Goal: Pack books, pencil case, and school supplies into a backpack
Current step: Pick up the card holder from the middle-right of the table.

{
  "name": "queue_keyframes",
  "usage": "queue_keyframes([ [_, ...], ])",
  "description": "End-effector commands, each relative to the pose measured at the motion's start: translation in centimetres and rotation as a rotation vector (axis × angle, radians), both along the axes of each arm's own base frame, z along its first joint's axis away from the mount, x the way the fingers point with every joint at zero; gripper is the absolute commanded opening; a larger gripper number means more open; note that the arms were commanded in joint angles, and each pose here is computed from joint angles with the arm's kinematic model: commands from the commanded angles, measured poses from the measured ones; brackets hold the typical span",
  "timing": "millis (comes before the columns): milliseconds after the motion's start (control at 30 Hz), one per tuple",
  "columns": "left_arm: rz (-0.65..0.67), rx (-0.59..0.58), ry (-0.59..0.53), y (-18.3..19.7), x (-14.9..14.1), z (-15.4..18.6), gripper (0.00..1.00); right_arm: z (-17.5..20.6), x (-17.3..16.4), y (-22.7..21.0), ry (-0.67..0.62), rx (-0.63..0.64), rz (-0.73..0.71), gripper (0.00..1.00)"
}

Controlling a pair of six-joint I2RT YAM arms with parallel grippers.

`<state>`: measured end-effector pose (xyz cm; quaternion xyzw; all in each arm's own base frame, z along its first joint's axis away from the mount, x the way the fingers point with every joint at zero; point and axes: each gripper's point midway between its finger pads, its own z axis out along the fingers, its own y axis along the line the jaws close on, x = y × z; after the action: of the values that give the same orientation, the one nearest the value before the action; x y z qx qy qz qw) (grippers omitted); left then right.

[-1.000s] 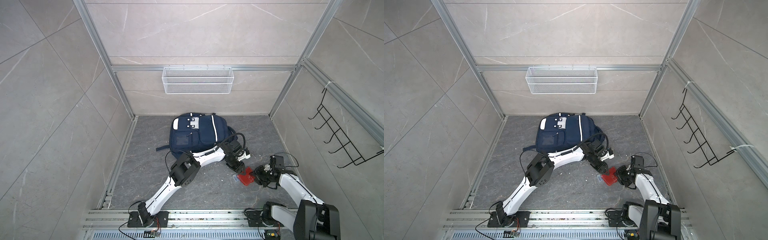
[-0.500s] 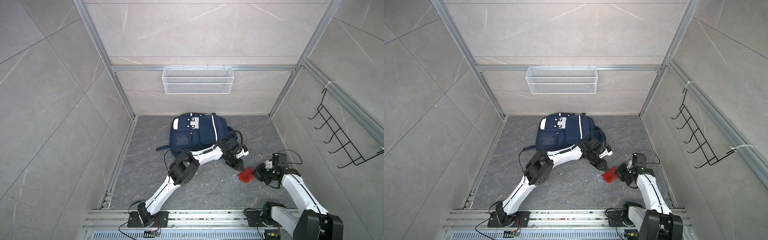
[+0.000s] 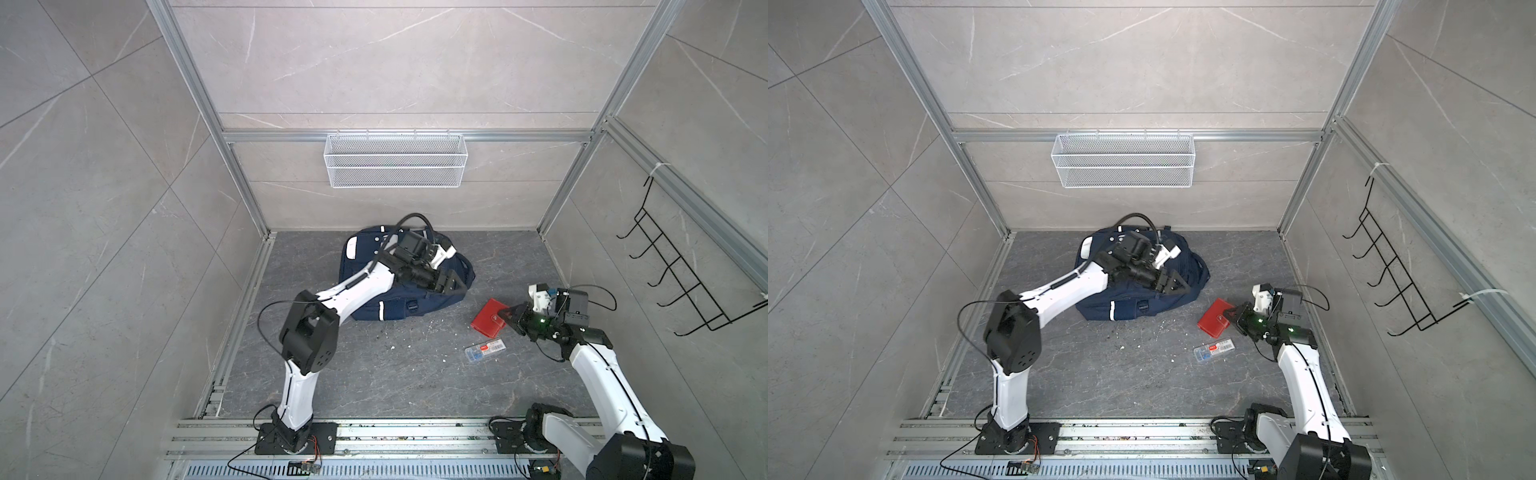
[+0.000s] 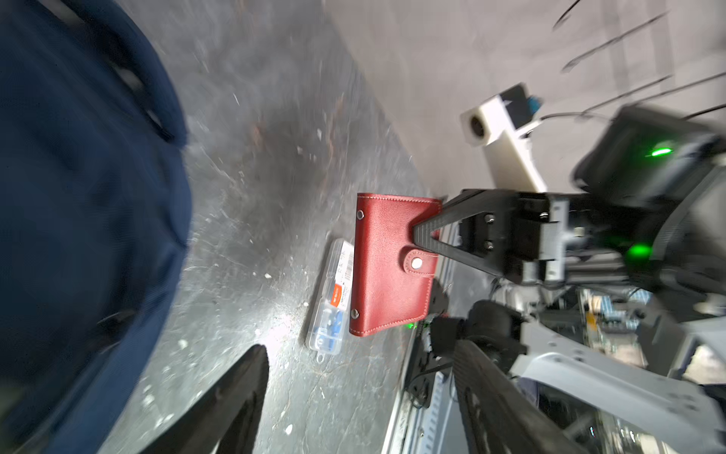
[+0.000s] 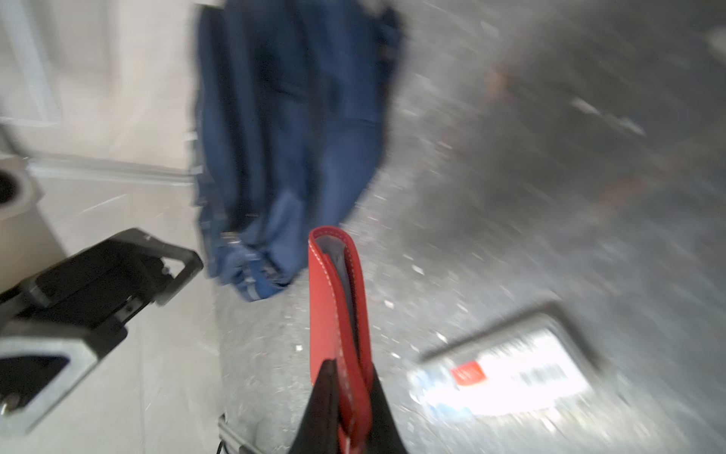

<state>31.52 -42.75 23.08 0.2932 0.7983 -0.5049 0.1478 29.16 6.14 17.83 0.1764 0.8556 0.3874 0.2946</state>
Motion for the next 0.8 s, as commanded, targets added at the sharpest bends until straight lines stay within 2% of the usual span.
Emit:
queue_keyframes([
  [0, -0.019, -0.09, 0.018, 1.5, -1.2, 4.2, 0.78, 7.0, 1.9, 3.4, -0.301, 0.035, 0.226, 0.0],
  [133, 0.018, -0.056, 0.034, 3.3, -0.8, 4.3, 0.77, 10.1, 3.0, 7.1, -0.399, 0.072, 0.385, 0.0],
  [267, 0.036, -0.085, 0.028, 3.5, -0.6, 5.3, 0.78, 12.1, 3.5, 11.3, -0.443, 0.086, 0.543, 0.0],
  [467, 0.042, -0.112, 0.052, 3.8, -1.1, 6.1, 0.76, 13.9, 4.8, 13.7, -0.493, 0.112, 0.627, 0.0],
  [533, 0.06, -0.129, 0.048, 4.1, -1.1, 6.6, 0.69, 14.1, 5.0, 14.1, -0.495, 0.124, 0.653, 0.0],
  [767, 0.088, -0.197, 0.066, 4.5, -0.8, 7.7, 0.36, 14.5, 5.3, 14.7, -0.496, 0.12, 0.726, 0.0],
])
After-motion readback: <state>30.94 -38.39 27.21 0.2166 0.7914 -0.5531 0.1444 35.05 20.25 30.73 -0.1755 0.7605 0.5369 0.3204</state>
